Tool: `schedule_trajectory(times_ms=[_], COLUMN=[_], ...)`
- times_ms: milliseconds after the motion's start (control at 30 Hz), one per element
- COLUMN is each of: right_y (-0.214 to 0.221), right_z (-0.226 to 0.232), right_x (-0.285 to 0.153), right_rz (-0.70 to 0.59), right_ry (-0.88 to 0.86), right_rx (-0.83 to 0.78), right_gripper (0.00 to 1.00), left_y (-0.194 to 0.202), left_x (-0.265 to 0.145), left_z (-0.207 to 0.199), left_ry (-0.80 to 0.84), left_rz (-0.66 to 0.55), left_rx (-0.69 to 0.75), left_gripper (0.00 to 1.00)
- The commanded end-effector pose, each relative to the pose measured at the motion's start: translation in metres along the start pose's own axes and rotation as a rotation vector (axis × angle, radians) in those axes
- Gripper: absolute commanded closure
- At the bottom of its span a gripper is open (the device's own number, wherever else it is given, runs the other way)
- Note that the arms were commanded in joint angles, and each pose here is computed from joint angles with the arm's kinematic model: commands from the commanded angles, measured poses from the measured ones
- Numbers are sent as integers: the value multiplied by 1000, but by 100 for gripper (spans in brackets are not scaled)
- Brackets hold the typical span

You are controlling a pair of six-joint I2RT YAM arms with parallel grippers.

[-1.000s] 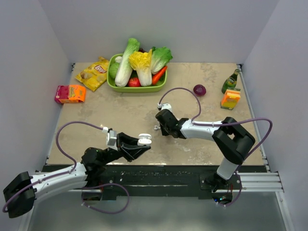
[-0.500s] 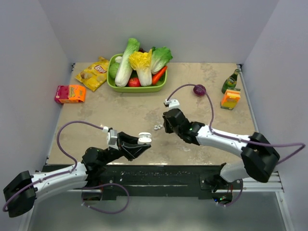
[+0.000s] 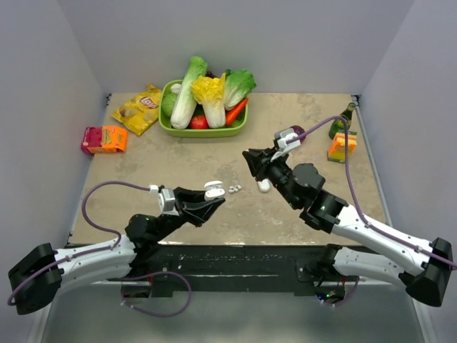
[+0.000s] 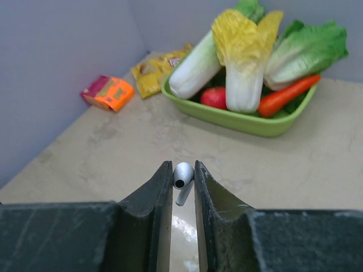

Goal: Insert the wireless bluetooth earbuds into the charging case
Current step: Place the earbud in the charging case.

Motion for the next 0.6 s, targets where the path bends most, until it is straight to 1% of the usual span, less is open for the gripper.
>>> schedule_trajectory(times_ms=[0, 200, 300, 433, 567], right_y=[-69, -106, -116, -124, -127], right_z=[16, 35, 39, 45, 50], right_x=[-18, -48, -59, -68, -72], right_rz=[-272, -433, -487, -534, -559], right_ry=[-97, -195, -227, -261, -287], right_rx=[-31, -35, -33, -40, -52], right_gripper=[100, 100, 100, 100, 100], left_y=[-52, -74, -82, -92, -93], left_x=[32, 56, 65, 75, 83], left_z=[-15, -21, -23, -24, -21], left_ry=[54, 83, 86, 86, 72], left_rz=[-213, -279, -299, -321, -318], left_rx=[135, 204, 226, 243, 240], left_gripper=[100, 100, 100, 100, 100])
Point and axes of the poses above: each gripper's point midway between its finger pads, its own x axis out along the fingers, its own z axis along the line the jaws close on, y = z × x, the point moved 7 cm from there along -x, back along the fingers, and after that the axes turned 9 degrees about -x, right-handed, at the moved point
